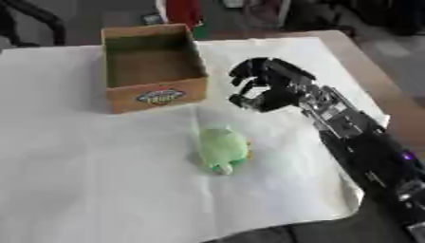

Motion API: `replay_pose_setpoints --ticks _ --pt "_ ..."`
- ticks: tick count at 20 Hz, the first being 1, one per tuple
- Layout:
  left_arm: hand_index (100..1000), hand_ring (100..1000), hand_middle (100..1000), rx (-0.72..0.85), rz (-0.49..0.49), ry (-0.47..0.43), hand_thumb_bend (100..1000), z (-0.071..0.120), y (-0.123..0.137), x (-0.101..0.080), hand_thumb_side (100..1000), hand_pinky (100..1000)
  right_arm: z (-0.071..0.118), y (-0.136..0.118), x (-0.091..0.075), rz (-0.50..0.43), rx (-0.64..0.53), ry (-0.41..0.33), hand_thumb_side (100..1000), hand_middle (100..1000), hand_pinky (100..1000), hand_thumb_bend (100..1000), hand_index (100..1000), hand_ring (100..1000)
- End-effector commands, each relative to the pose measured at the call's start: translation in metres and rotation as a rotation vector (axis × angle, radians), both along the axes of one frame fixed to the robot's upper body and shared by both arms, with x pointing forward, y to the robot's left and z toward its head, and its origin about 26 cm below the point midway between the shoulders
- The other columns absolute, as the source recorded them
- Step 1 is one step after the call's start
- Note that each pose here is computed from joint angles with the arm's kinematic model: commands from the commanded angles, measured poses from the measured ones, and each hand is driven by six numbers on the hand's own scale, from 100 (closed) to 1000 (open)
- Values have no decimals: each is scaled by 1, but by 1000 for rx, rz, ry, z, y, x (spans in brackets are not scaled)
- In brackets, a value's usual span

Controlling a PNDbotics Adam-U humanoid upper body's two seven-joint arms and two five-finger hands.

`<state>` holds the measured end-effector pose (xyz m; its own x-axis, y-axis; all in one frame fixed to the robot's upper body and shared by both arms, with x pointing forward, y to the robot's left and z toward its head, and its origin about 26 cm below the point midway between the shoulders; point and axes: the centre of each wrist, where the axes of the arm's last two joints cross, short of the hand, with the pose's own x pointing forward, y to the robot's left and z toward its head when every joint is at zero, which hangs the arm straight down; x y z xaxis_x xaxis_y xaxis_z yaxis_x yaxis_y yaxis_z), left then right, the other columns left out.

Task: Pick up objects on the table and place them in the box.

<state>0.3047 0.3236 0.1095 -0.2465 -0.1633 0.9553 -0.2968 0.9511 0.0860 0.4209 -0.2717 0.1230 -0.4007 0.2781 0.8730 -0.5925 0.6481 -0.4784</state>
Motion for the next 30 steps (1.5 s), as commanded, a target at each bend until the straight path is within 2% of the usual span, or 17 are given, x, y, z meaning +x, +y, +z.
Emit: replay_pose_setpoints --ticks 1,6,16,19,23,30 --pt "628 664 598 33 -5 -20 217 9 3 0 428 742 16 -4 3 58 -9 -12 100 560 653 326 720 773" --pt "629 664 598 34 -3 -19 215 9 4 0 428 742 18 -7 5 137 -54 -2 100 578 668 338 741 792" --pt "629 666 599 35 -4 -16 211 8 4 0 430 742 35 1 12 387 -351 -40 100 719 726 307 837 872" --pt "629 666 599 35 -4 -15 210 7 4 0 431 742 39 5 12 410 -453 -70 100 761 739 310 854 878" --pt "630 667 600 36 -4 -13 209 7 4 0 431 742 44 13 12 419 -613 -149 100 800 756 318 869 881" --pt "630 667 600 36 -3 -9 207 6 5 0 434 743 38 21 14 438 -815 -221 100 818 770 330 901 881"
